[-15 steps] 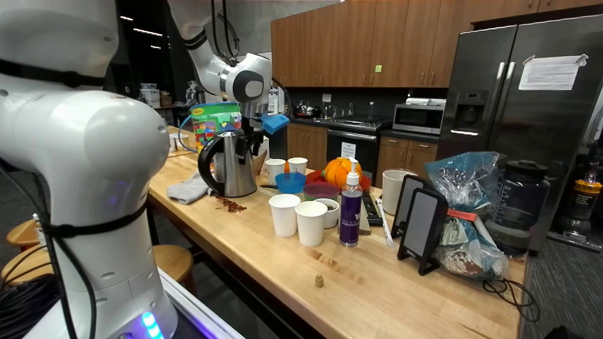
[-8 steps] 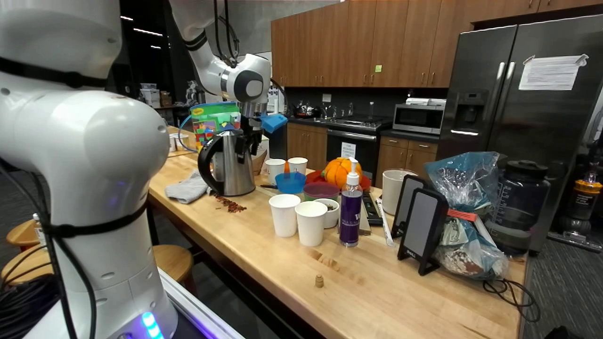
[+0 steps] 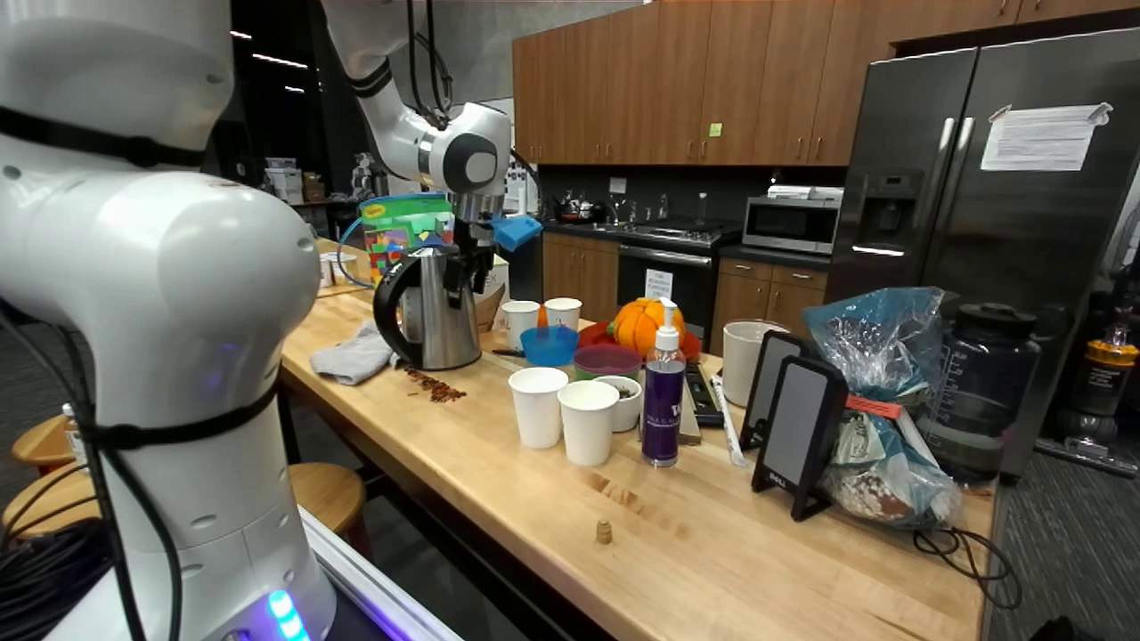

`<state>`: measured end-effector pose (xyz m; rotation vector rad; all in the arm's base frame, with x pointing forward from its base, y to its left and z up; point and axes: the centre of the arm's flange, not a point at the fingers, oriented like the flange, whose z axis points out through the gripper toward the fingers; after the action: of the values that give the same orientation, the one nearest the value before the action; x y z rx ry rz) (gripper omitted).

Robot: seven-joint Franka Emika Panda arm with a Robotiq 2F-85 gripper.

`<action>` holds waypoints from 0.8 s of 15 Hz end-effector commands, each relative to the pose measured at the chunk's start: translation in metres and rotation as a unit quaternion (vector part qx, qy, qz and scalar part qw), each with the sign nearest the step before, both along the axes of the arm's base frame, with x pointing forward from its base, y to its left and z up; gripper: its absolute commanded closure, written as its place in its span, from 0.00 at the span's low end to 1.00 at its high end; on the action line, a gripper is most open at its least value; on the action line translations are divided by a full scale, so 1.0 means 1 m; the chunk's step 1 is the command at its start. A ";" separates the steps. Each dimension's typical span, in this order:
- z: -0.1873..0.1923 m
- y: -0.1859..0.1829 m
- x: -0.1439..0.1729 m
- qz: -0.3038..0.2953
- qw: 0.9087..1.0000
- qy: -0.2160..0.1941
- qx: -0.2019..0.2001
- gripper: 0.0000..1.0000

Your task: Move the orange bowl backwards then move the kettle to the left.

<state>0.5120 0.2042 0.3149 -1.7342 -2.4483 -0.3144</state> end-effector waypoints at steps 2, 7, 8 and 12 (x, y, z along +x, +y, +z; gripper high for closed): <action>0.010 -0.010 -0.006 -0.017 1.000 -0.008 -0.016 0.00; 0.023 -0.048 -0.028 -0.077 0.994 -0.010 -0.074 0.00; 0.027 -0.055 -0.032 -0.089 0.993 -0.010 -0.083 0.00; 0.048 -0.078 -0.055 -0.119 0.986 0.002 -0.116 0.00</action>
<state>0.4866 0.1438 0.3356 -2.0518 -2.3738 -0.1214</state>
